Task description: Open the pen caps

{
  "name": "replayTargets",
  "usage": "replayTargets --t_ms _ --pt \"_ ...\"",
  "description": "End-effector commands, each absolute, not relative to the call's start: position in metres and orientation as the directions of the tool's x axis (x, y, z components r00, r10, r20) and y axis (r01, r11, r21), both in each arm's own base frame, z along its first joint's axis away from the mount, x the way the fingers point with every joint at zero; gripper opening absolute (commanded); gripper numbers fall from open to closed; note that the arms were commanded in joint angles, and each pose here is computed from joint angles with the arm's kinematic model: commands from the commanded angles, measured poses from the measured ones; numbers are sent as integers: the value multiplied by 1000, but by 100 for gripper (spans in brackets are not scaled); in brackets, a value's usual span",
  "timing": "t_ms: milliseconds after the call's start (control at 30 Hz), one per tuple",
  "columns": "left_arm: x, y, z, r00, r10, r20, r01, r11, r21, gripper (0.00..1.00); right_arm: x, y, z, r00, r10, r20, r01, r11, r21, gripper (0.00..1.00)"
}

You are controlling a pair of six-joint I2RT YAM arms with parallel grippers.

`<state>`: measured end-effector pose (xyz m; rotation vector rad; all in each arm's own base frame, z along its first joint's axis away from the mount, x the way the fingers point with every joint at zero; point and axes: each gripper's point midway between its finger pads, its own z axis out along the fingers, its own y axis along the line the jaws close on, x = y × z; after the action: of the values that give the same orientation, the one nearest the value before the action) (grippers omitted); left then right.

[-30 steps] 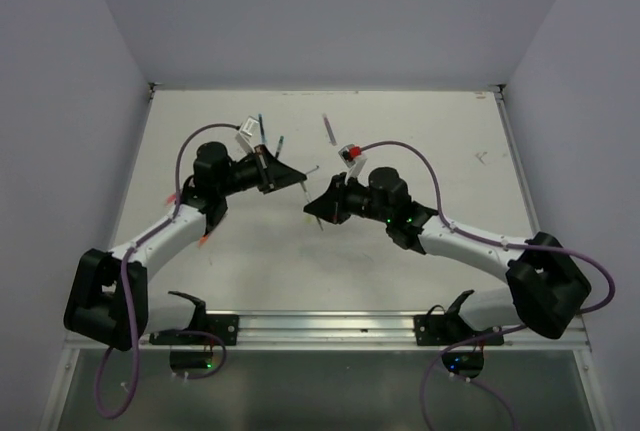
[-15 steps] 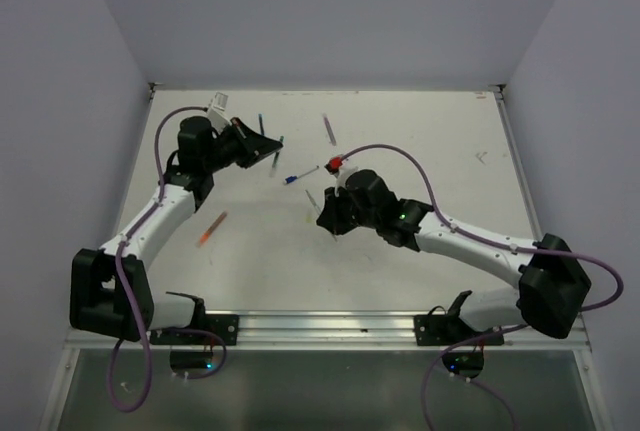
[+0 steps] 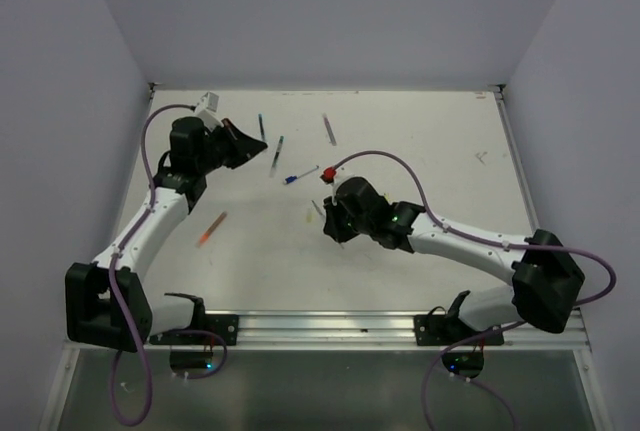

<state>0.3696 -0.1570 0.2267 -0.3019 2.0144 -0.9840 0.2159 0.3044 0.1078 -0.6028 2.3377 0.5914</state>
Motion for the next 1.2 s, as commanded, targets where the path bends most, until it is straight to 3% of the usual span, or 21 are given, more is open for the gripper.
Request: replayTargets --t_ms 0,233,533,700,1167 --pt "361 -145 224 -581 -466 -667 174 730 -661 0 231 284 135 -672 -163 -722 -482 837 260 0" --pt "319 -157 164 -716 -394 -576 155 715 -681 0 258 209 126 -713 -50 -699 -269 941 207 0" --pt "275 -189 94 -824 -234 -515 136 801 -582 0 267 105 82 -814 75 -577 43 997 68 0" --pt "272 -200 57 -875 -195 -443 116 804 -583 0 265 93 57 -843 79 -533 72 997 34 0" --pt "297 -219 33 -894 -156 -421 113 830 -547 0 299 106 30 -849 98 -519 82 995 53 0"
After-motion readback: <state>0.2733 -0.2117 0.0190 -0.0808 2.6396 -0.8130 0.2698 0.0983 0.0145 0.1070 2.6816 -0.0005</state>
